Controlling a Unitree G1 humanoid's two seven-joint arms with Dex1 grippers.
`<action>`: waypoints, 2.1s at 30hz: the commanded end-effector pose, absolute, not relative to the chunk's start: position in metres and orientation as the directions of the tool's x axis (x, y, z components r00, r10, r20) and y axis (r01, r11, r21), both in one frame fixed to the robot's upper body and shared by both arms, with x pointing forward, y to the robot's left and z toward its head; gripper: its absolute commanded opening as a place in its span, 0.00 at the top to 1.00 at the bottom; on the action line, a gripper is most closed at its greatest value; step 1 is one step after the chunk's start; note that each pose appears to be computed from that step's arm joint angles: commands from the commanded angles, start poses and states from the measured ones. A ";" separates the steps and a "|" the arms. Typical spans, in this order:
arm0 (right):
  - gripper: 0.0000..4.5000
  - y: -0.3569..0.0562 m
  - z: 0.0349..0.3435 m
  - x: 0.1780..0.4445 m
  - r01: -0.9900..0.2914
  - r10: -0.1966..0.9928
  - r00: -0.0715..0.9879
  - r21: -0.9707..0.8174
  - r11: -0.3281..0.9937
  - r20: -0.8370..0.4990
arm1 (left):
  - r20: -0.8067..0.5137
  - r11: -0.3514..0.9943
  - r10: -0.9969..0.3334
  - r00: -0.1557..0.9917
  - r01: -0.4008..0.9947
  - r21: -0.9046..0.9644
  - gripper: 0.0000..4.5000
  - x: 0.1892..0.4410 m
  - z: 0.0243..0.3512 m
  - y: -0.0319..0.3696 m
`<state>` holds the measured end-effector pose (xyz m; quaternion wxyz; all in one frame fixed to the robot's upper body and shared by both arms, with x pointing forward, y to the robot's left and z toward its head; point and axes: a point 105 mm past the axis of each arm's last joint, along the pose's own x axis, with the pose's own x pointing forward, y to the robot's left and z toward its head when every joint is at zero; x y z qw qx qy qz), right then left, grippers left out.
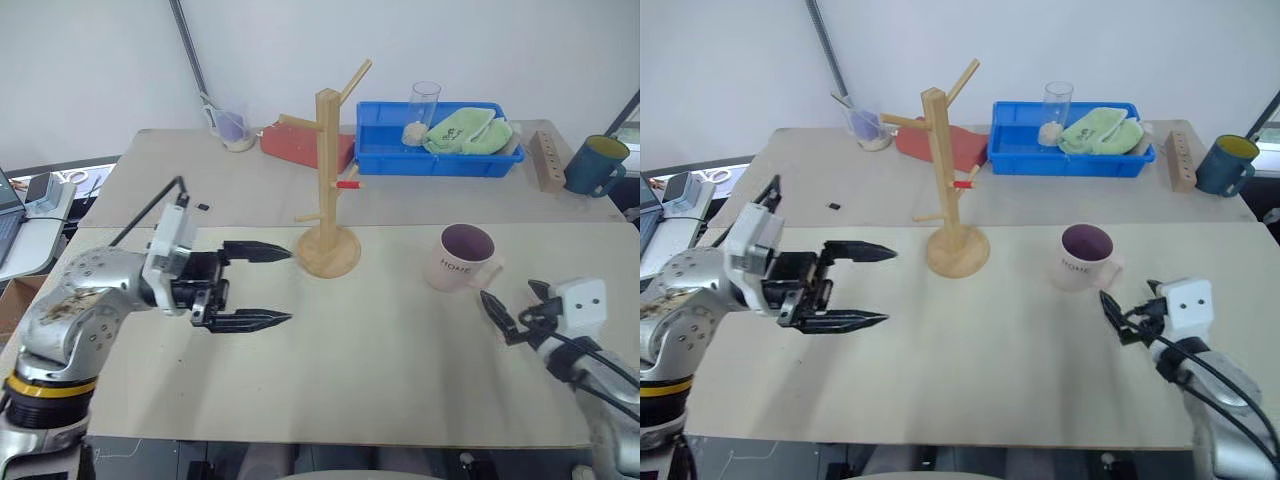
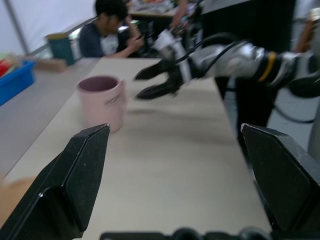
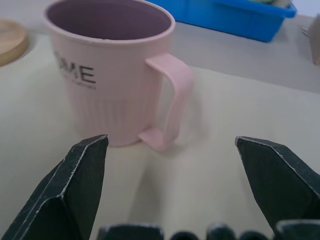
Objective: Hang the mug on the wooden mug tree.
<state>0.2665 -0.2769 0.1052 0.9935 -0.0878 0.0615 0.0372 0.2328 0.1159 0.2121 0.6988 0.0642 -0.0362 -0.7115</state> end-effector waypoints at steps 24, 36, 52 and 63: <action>0.00 -0.275 0.108 0.303 0.059 -0.067 0.996 -0.128 0.990 -0.052 | -0.044 -0.073 -0.997 -0.066 0.983 0.166 0.00 0.233 0.233 0.089; 0.00 -0.251 0.104 0.297 -0.008 -0.006 0.993 -0.120 0.993 -0.115 | -0.039 -0.074 -0.997 -0.068 0.985 0.159 0.00 0.234 0.233 0.087; 0.00 -0.249 0.109 0.327 0.007 -0.012 0.999 -0.081 0.997 -0.052 | -0.040 -0.056 -0.998 -0.050 0.986 0.160 0.00 0.235 0.231 0.090; 0.00 -0.241 0.099 0.345 0.043 -0.041 0.998 0.041 0.998 -0.037 | -0.044 -0.050 -0.998 -0.043 0.986 0.160 0.00 0.235 0.229 0.092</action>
